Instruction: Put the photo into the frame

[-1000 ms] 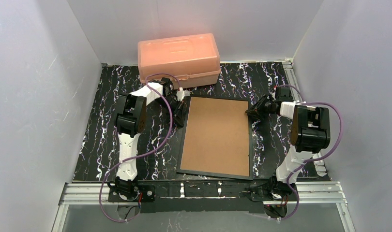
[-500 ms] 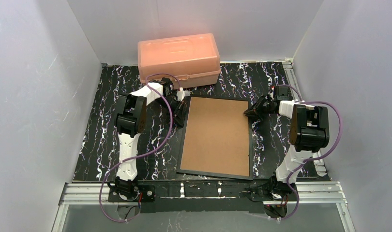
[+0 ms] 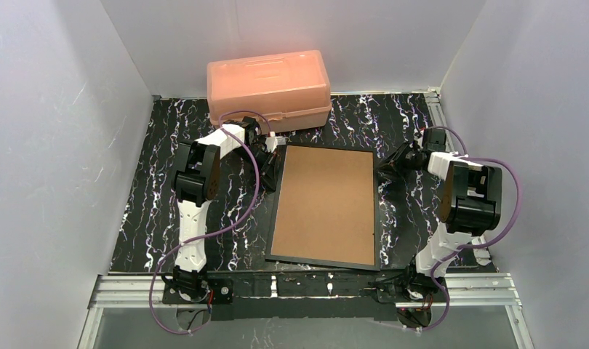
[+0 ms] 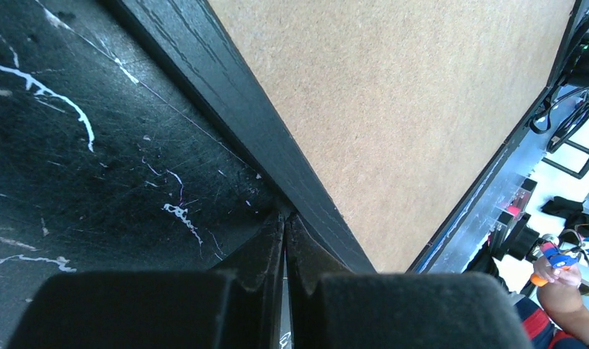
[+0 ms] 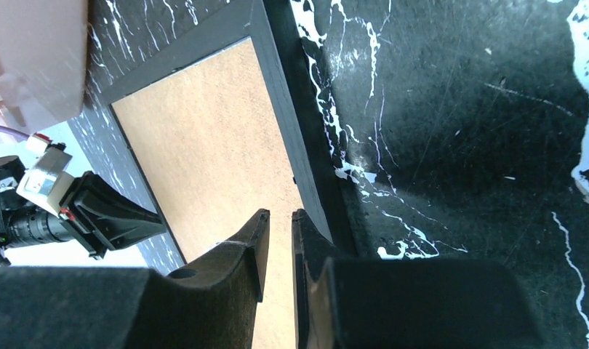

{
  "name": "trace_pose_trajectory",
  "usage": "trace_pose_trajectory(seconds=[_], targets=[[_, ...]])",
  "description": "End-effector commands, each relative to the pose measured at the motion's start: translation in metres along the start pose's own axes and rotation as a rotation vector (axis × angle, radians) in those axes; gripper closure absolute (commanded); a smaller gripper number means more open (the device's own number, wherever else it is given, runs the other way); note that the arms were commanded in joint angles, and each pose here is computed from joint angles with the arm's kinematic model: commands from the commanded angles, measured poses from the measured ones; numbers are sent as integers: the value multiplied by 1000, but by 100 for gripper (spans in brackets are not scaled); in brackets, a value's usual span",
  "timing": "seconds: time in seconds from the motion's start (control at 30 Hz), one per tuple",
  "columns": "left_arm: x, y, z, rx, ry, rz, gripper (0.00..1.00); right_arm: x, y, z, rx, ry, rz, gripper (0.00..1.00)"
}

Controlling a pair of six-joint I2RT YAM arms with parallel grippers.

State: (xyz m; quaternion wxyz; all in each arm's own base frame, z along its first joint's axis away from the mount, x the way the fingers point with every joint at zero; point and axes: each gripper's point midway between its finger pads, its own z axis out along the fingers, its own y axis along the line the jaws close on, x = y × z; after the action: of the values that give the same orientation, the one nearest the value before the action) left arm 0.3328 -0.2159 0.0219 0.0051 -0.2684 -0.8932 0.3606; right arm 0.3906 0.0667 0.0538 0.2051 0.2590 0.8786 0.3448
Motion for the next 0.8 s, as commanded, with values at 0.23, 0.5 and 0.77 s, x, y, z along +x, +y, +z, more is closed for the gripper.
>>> trace_pose_trajectory(seconds=[0.23, 0.5, 0.77], targets=[[3, -11, -10, 1, -7, 71, 100, 19, -10, 18, 44, 54, -19, 74], [3, -12, -11, 5, -8, 73, 100, 30, -2, 35, 44, 93, -43, 74], [8, -30, -42, -15, -3, 152, 86, -22, 63, 6, -35, -57, -162, 57]])
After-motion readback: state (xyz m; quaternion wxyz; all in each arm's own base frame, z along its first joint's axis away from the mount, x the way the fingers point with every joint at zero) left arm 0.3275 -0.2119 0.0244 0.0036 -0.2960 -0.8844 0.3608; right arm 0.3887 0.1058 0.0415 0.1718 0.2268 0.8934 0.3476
